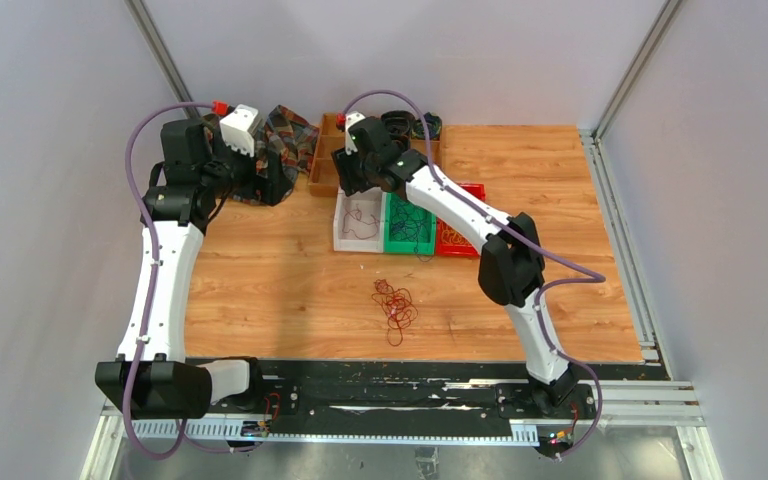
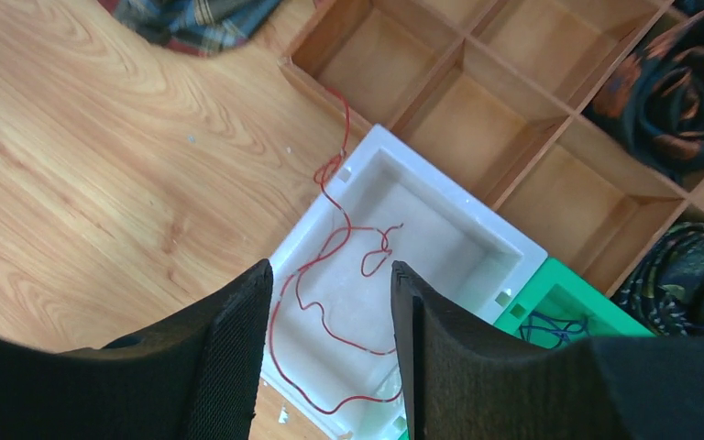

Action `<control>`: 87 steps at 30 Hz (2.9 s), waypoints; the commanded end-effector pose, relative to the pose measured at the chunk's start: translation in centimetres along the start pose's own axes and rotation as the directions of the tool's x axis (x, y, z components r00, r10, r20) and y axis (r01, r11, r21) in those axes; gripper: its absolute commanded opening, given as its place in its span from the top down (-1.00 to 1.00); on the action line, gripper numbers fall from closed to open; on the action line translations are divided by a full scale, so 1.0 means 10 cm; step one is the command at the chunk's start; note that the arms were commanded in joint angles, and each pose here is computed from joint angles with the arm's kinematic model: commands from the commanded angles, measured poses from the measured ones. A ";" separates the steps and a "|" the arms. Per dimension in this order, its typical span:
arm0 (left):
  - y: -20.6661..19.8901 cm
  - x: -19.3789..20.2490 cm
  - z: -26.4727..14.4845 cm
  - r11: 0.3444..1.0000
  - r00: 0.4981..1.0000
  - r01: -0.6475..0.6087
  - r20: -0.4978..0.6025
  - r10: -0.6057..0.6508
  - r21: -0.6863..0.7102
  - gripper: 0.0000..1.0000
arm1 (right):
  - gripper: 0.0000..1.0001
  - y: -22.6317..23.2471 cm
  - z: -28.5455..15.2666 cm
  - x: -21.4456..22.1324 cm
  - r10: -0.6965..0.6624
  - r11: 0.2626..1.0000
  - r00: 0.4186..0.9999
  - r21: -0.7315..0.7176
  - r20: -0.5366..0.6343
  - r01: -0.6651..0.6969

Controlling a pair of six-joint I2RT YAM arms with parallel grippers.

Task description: Untangle the cables

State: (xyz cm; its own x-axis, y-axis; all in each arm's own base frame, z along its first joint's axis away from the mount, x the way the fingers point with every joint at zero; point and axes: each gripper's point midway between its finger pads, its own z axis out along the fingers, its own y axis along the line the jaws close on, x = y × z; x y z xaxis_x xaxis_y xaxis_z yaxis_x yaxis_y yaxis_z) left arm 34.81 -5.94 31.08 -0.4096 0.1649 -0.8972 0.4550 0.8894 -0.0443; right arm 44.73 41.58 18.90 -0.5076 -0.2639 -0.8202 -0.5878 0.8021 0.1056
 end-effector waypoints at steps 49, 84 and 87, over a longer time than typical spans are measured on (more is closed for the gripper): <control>0.06 -0.03 -0.06 0.999 0.999 -0.027 0.025 0.028 -0.024 -0.96 | -0.13 0.34 -0.06 0.39 0.014 0.985 0.994 -0.169 -0.113 -0.034; 0.10 -0.12 -0.09 0.999 0.999 -0.025 0.038 0.027 -0.041 -0.96 | 0.99 -0.18 -0.41 0.51 0.114 0.991 0.991 -0.066 -0.066 -0.119; 0.09 -0.12 -0.10 0.999 0.999 -0.024 0.041 0.026 -0.042 -0.96 | 0.99 -0.20 -0.37 0.63 0.113 0.991 0.988 -0.056 -0.104 -0.119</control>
State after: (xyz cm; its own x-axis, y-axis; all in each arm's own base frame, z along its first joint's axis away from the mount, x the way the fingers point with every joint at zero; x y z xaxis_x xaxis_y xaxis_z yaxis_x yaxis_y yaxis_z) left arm 34.81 -5.20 30.77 -0.4088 0.1802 -0.8947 0.4419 0.8968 -0.0213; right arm 40.19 36.48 15.84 -0.6305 -0.2394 -0.7383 -0.5713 0.7871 0.2326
